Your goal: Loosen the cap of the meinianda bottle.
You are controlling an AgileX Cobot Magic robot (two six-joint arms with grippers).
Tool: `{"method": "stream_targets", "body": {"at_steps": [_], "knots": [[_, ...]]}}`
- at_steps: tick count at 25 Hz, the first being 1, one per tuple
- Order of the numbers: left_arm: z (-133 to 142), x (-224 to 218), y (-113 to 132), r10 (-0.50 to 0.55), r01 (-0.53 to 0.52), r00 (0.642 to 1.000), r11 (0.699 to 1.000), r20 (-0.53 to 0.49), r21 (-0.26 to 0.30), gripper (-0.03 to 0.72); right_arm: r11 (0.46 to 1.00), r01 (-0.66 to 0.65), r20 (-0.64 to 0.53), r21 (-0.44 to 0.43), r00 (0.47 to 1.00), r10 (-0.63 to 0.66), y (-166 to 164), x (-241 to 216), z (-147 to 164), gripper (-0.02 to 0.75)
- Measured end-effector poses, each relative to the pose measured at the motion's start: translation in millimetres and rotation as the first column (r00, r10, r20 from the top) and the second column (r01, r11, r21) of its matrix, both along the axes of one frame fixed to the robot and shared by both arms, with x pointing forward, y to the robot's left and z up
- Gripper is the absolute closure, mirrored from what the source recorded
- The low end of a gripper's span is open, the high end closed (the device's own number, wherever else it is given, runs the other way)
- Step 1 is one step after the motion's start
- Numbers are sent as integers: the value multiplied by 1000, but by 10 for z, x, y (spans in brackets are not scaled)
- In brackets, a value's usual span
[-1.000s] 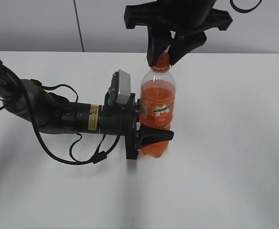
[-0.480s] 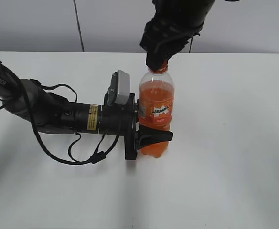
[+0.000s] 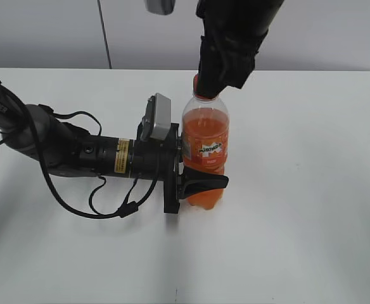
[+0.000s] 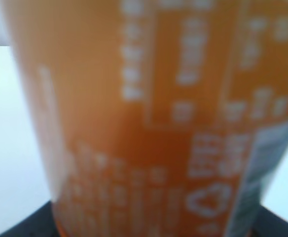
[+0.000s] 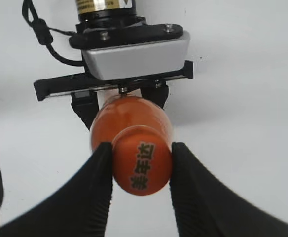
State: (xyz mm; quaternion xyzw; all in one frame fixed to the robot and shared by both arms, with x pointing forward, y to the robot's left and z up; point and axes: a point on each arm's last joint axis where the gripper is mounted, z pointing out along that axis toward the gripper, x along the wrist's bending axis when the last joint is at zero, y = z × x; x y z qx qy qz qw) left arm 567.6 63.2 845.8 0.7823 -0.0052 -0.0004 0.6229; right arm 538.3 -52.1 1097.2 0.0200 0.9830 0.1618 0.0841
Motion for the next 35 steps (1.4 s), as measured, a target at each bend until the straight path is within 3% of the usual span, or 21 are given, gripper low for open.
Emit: {"method": "stream_targets", "body": {"at_steps": [7, 18, 25, 35], "knots": [[-1, -1, 0, -2, 2, 1000, 1000, 2, 1, 304, 951, -302, 92, -73, 947, 308, -1, -1, 0, 469], [0, 1, 0, 0, 0, 1000, 1000, 3, -1, 304, 777, -601, 165, -187, 760, 628, -2, -1, -1, 469], [0, 3, 0, 2, -2, 1000, 1000, 2, 0, 304, 699, -678, 180, -227, 676, 714, -3, -3, 3, 469], [1, 2, 0, 1, -1, 1000, 1000, 3, -1, 304, 704, -677, 181, -214, 681, 710, 2, -6, 5, 465]]}}
